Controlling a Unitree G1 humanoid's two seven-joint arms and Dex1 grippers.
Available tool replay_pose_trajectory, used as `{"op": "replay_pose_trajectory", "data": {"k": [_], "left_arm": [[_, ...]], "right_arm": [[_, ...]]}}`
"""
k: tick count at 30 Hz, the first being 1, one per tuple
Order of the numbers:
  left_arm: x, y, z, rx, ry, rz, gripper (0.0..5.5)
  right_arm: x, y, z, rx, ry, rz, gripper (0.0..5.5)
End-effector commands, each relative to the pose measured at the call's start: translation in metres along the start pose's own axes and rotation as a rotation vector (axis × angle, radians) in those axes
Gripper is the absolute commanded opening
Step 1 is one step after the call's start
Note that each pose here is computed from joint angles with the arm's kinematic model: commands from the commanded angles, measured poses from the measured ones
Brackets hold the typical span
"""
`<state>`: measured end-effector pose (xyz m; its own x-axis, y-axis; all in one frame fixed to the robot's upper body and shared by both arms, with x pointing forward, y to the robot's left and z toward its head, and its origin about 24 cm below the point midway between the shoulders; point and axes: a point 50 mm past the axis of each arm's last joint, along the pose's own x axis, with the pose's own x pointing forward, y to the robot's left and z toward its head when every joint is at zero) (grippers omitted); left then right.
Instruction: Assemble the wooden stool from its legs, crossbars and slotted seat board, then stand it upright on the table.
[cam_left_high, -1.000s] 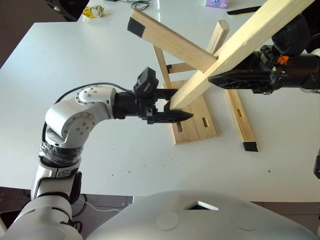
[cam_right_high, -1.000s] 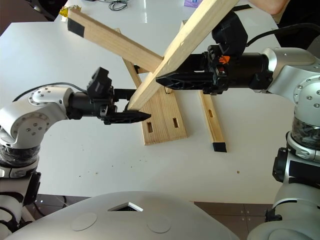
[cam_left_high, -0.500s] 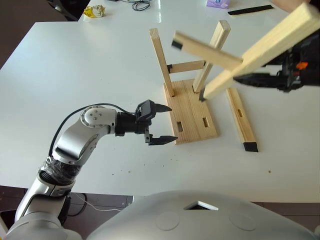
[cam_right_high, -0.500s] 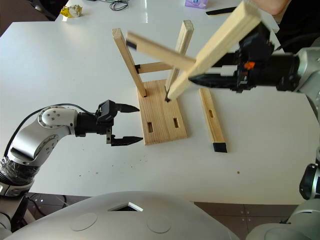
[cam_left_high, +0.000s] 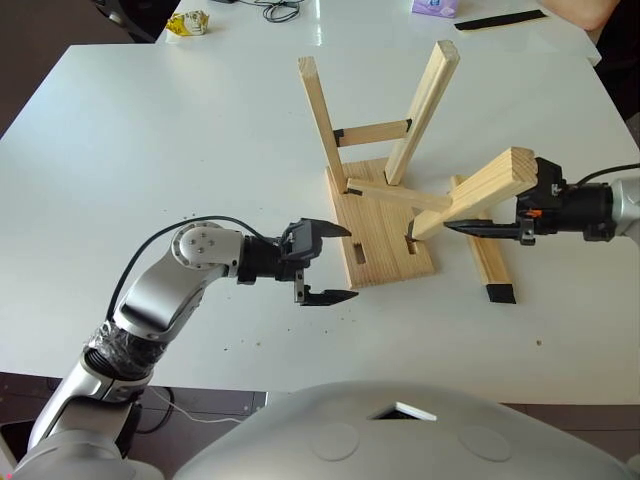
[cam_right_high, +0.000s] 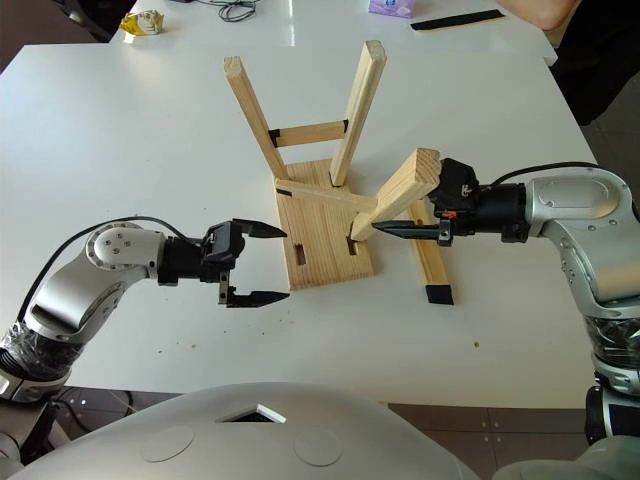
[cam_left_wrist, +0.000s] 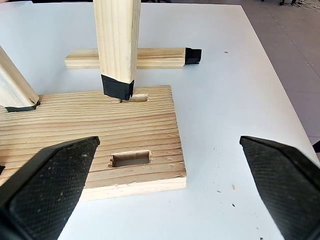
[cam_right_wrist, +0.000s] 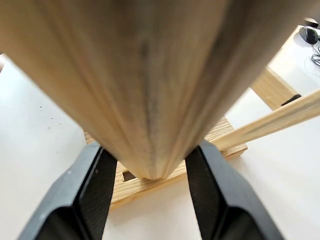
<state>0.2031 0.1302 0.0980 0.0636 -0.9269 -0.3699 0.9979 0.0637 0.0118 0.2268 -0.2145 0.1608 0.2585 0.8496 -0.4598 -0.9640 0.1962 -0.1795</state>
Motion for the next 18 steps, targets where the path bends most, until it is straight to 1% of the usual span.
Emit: {"op": "replay_pose_trajectory", "data": {"k": [1, 12, 18], "left_arm": [[-0.004, -0.003, 0.001, 0.013, 0.019, -0.021, 5.21], [-0.005, -0.006, 0.002, -0.007, 0.011, -0.014, 5.21], [-0.005, -0.008, 0.003, -0.014, 0.008, -0.023, 5.21]], "right_arm": [[-0.001, 0.006, -0.006, -0.007, 0.027, 0.012, 2.02], [-0.003, 0.017, -0.003, -0.004, 0.049, 0.097, 2.02], [-0.003, 0.025, -0.011, 0.031, 0.073, 0.126, 2.02]]}}
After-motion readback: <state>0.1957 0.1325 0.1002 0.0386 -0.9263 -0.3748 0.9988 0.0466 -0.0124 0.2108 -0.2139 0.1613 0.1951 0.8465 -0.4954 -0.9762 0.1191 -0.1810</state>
